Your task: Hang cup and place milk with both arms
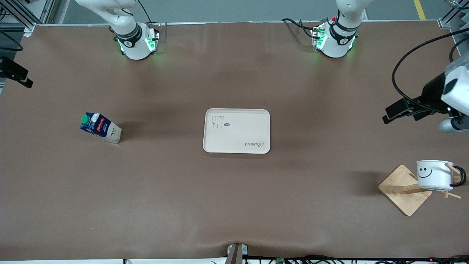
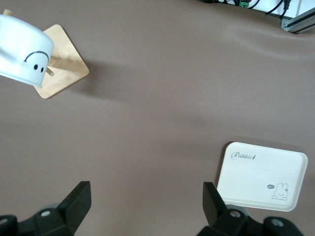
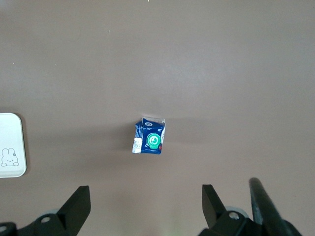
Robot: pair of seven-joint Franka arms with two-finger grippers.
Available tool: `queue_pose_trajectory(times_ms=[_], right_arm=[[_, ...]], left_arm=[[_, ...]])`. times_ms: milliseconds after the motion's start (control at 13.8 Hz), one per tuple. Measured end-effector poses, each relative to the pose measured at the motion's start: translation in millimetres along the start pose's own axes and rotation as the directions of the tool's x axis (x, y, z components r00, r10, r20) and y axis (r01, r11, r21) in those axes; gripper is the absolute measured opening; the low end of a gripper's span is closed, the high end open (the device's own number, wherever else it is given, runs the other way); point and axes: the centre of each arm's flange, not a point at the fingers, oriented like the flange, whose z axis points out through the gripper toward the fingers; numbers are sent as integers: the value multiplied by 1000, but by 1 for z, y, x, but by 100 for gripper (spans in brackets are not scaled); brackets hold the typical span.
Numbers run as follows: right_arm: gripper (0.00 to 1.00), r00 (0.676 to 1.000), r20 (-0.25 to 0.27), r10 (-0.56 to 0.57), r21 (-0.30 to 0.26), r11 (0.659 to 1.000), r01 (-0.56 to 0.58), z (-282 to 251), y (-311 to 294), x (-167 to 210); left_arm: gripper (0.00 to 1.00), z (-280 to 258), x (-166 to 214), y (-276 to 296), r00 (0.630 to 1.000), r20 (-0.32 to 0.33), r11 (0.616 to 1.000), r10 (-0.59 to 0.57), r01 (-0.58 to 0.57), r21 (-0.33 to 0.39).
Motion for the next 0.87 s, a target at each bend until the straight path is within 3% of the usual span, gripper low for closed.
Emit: queue_pose_trajectory(times_ms=[217,868], right_arm=[[100,1000,4,3,0,1000,-3,2,1,2],[100,1000,11,5,0,1000,-5,3,3,3]], left_arm=[[100,3,-7,20,999,-6,998,35,-35,47],[100,2,-10,29,999,-11,997,53,-53,55]])
